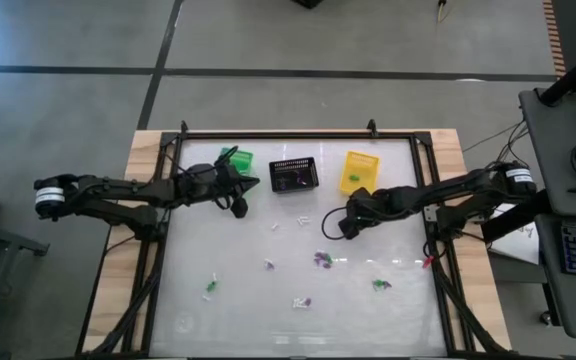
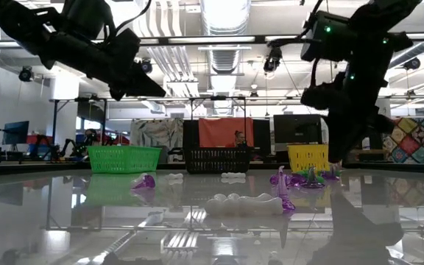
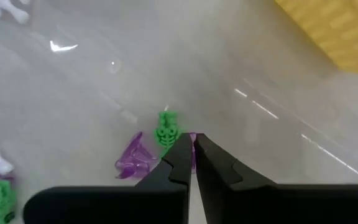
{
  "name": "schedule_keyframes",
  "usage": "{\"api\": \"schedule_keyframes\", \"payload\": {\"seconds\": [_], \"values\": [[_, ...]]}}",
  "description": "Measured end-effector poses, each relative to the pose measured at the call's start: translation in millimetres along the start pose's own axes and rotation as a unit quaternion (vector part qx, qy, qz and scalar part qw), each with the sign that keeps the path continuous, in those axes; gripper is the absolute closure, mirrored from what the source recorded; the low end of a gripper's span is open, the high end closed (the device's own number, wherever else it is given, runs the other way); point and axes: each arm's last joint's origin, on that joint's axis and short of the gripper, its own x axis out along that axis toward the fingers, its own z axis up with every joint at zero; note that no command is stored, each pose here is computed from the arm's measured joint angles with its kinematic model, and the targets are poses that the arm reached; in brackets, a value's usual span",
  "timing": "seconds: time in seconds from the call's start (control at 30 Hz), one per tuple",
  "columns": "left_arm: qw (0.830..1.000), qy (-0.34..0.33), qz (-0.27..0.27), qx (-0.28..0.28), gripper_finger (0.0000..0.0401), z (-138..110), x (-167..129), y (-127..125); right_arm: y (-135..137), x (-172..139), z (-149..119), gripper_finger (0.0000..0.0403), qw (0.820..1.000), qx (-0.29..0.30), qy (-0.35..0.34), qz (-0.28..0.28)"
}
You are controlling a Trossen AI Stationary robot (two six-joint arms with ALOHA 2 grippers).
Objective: Sort Halloween decoration
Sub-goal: Put the purple witch hat toy into the black basket
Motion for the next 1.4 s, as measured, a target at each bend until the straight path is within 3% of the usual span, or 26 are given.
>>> {"api": "schedule_keyframes", "payload": {"seconds": [0.23, 0.43, 0.63, 0.77, 0.97, 1.17, 1.27, 1.4], "values": [[1.0, 0.0, -0.012, 0.003, 0.0401, -0.3, -0.7, -5.5, -1.1, -19.0, 3.3, 0.0394, 1.0, -0.005, -0.024, 0.019], [1.0, -0.002, -0.015, -0.006, 0.0401, 0.0, -1.0, -7.1, -0.8, -38.9, 10.0, 0.0394, 0.995, -0.018, -0.084, 0.059], [0.999, -0.015, -0.026, -0.011, 0.0401, 2.3, -1.8, -11.8, 9.2, -60.7, 31.7, 0.0394, 0.966, -0.054, -0.201, 0.153], [0.999, -0.034, -0.039, -0.013, 0.0401, 5.7, -2.9, -17.2, 13.7, -65.6, 49.7, 0.0394, 0.94, -0.092, -0.276, 0.178], [0.996, -0.063, -0.053, -0.02, 0.0401, 11.2, -4.6, -22.7, 22.3, -44.4, 80.7, 0.0394, 0.898, -0.161, -0.389, 0.13], [0.991, -0.113, -0.061, -0.034, 0.0401, 20.8, -6.4, -24.1, 31.0, -3.7, 105.1, 0.0394, 0.854, -0.192, -0.475, 0.093], [0.99, -0.12, -0.063, -0.035, 0.0401, 22.0, -6.8, -24.7, 29.9, 18.2, 110.1, 0.0394, 0.851, -0.189, -0.482, 0.086], [0.99, -0.119, -0.065, -0.038, 0.0401, 21.9, -6.9, -25.4, 23.3, 44.6, 111.4, 0.0394, 0.87, -0.169, -0.457, 0.077]]}}
